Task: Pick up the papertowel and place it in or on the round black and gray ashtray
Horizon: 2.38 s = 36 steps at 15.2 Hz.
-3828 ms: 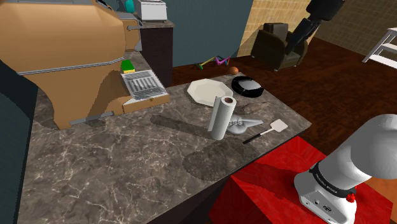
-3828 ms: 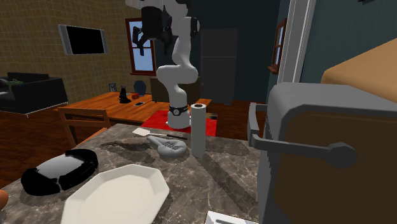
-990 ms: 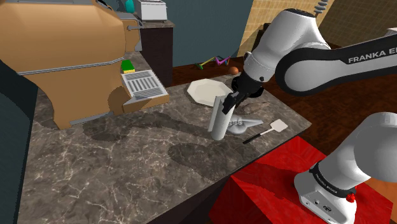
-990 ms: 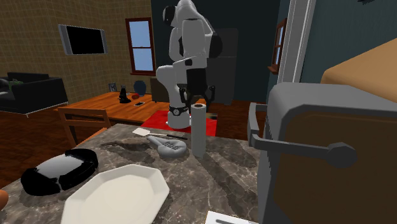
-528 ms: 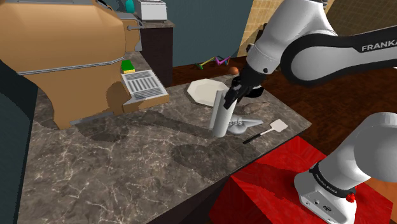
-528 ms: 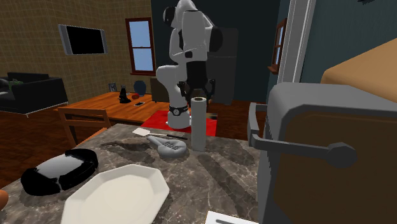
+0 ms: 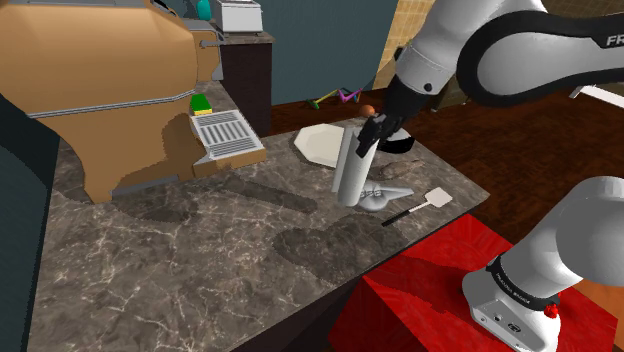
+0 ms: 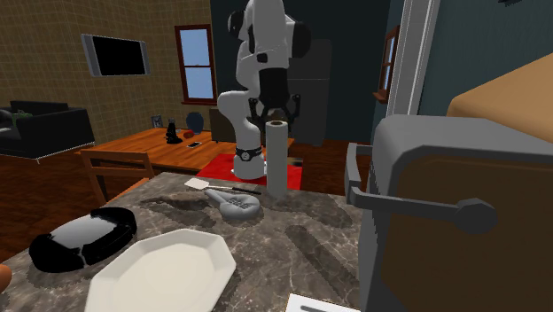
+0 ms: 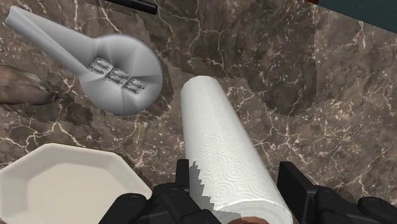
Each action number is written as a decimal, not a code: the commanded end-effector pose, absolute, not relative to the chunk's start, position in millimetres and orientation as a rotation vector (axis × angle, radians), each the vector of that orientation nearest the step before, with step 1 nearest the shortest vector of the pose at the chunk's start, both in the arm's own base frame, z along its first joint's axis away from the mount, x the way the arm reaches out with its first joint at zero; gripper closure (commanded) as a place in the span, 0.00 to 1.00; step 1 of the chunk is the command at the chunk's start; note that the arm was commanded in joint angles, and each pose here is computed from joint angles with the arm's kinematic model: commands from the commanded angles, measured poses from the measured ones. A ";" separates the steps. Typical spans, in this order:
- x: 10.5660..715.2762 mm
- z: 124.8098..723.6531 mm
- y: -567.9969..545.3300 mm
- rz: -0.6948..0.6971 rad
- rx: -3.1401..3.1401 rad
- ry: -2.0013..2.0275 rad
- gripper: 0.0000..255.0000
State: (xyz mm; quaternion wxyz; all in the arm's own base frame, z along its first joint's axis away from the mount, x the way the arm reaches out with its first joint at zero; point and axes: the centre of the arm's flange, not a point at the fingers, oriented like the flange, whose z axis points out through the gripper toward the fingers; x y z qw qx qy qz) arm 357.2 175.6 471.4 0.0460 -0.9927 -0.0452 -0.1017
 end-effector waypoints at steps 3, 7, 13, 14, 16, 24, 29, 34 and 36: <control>356.9 493.3 175.3 -0.310 -3.031 -0.138 1.00; 356.9 514.4 175.3 -0.310 -3.031 -0.138 1.00; 377.6 533.3 127.5 -0.310 -3.031 -0.138 1.00; 382.8 535.4 115.6 -0.310 -3.031 -0.138 1.00; 393.2 539.7 91.7 -0.310 -3.031 -0.138 1.00; 434.6 556.8 -4.0 -0.310 -3.031 -0.138 1.00; 460.5 567.4 -63.7 -0.310 -3.031 -0.138 1.00; 486.4 578.1 -123.5 -0.310 -3.031 -0.138 1.00; 496.8 582.4 -147.4 -0.310 -3.031 -0.138 1.00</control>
